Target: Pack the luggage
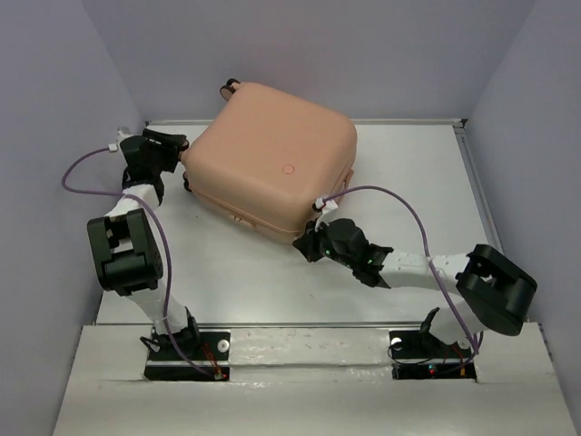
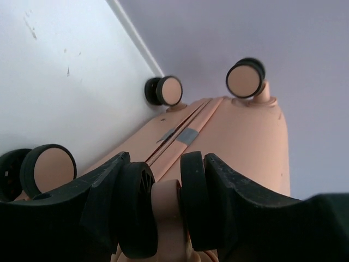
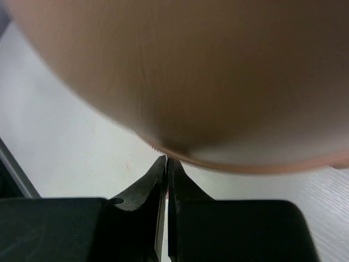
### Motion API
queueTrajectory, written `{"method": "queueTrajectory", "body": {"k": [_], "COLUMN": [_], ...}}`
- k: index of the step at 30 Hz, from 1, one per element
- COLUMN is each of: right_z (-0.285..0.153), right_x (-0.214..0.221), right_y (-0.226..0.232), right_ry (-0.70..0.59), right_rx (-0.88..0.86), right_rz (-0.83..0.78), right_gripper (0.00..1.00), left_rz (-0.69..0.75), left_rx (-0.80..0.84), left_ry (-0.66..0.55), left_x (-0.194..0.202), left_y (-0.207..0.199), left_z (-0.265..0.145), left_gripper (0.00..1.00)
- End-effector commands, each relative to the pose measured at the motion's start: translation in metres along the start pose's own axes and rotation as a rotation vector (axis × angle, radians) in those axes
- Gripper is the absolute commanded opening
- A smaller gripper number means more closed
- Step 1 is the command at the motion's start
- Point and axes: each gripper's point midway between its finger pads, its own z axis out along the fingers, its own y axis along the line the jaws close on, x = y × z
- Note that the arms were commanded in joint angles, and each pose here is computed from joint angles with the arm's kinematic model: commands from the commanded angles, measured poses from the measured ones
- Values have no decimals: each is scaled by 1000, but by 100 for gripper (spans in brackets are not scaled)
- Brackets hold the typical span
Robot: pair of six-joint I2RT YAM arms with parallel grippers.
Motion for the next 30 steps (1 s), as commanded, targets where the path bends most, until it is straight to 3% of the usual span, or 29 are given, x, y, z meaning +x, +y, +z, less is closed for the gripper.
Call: {"method": "queueTrajectory", "body": {"k": [1,4,8,14,15,19,22,23,24,26,30], "right_z": [27,53,61,13,-3,-49,-61,-64,-65,-62,-54], "right_x": [-47,-57,-73,-107,-131,-141,-106,-77,-84,-26,-4], "right_y": [102,108,83,17,-6,-51,-69,-69,-57,-23,-38], "right_ry": [-104,-129,-161,-203,-250,-255,-181,-123,-140,-72,-26], "right_rx": [-203,-187,-102,-8,31,58,94,69,9,-124,12], "right_rz": [-19,30,41,10,5,28,41,114,102,207,165], "right_gripper": [7,7,7,7,7,7,7,7,7,7,7], "left_rz": [33,33,62,76,72,91,117,129,140,160,282], "left_rx": [151,151,160,189,182,235,244,253,271,304,341], "left_ry": [112,115,117,87,100,119,153,175,204,223,271], "left_x": [60,73,89,96,102,114,134,145,158,169,201], "left_y": [-32,-26,-21,-15,-8,-13,-11,-12,-16,-22,-36], "left_z": [-32,-49,-77,-120,-125,-152,-163,-169,-173,-182,-197], "left_gripper": [6,6,6,6,6,6,6,6,6,6,6]}}
